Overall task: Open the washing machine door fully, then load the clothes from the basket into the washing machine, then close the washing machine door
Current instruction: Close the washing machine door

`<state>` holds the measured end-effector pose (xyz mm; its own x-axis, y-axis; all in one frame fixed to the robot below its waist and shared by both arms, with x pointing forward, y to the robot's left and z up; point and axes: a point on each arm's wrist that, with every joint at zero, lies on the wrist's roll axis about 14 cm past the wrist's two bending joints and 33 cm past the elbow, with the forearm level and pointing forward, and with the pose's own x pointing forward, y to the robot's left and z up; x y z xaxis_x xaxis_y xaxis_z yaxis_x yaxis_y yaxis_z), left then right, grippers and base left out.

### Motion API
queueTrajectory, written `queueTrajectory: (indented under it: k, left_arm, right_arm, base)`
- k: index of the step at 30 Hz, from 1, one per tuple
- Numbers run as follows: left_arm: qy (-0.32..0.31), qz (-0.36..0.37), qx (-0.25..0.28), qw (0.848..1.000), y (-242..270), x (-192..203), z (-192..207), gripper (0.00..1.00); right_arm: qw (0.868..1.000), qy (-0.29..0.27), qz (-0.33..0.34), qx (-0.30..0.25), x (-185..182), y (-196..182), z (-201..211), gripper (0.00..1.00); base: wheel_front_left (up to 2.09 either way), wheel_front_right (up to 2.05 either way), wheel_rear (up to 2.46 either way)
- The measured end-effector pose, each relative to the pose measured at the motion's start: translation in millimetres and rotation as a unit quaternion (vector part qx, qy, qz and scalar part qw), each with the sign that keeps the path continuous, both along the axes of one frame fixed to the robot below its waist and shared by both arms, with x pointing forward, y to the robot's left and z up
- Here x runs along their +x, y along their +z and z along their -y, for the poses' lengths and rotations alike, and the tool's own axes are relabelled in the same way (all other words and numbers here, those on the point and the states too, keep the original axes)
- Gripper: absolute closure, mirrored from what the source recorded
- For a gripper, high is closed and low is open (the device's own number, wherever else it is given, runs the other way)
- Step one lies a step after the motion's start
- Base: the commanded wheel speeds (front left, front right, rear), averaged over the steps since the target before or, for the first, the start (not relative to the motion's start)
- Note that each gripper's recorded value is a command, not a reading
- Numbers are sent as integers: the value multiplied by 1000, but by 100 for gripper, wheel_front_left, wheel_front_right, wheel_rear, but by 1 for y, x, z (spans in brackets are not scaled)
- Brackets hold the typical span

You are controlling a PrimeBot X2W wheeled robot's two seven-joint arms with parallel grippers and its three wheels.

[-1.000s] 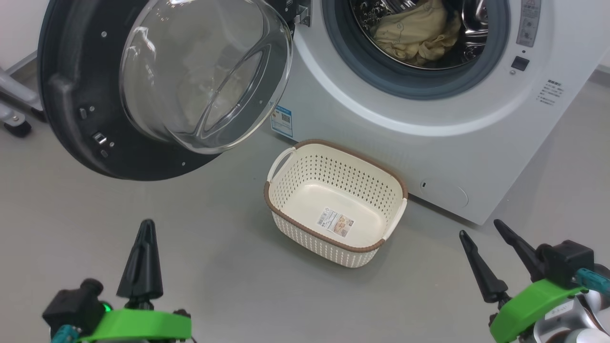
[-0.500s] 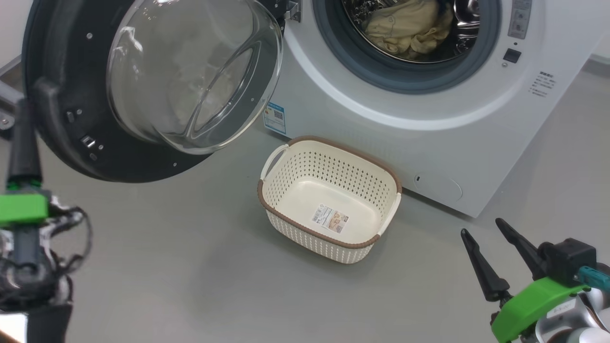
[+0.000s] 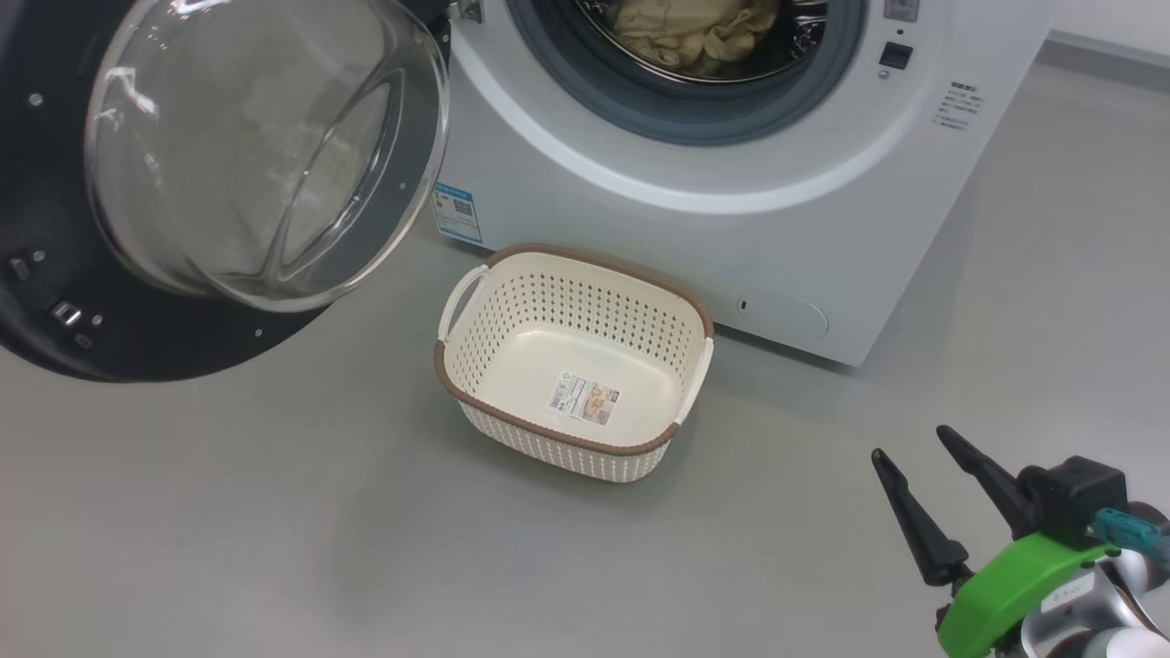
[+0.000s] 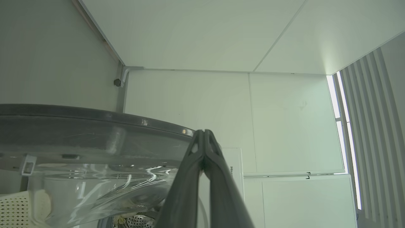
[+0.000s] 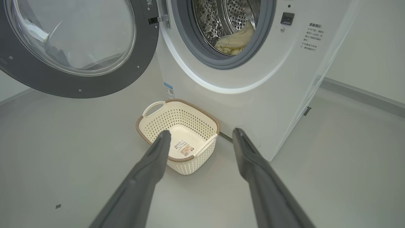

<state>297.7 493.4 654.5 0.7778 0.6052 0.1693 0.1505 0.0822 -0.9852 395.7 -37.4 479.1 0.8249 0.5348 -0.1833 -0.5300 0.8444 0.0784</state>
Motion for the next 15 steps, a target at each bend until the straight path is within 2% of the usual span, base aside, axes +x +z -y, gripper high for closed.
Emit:
queueTrajectory:
  k: [9,15]
  left_arm:
    - [19,-31,-98,995,-54,13,-21,100]
    - [36,-31,-123,991,-73,22,-28,100]
  right_arm:
    - [1000,-20,-18,-14,0,-10,23,0]
    - [999,-29,-28,-19,3,-16,33,0]
  base:
    - [0,0,0]
    - [0,0,0]
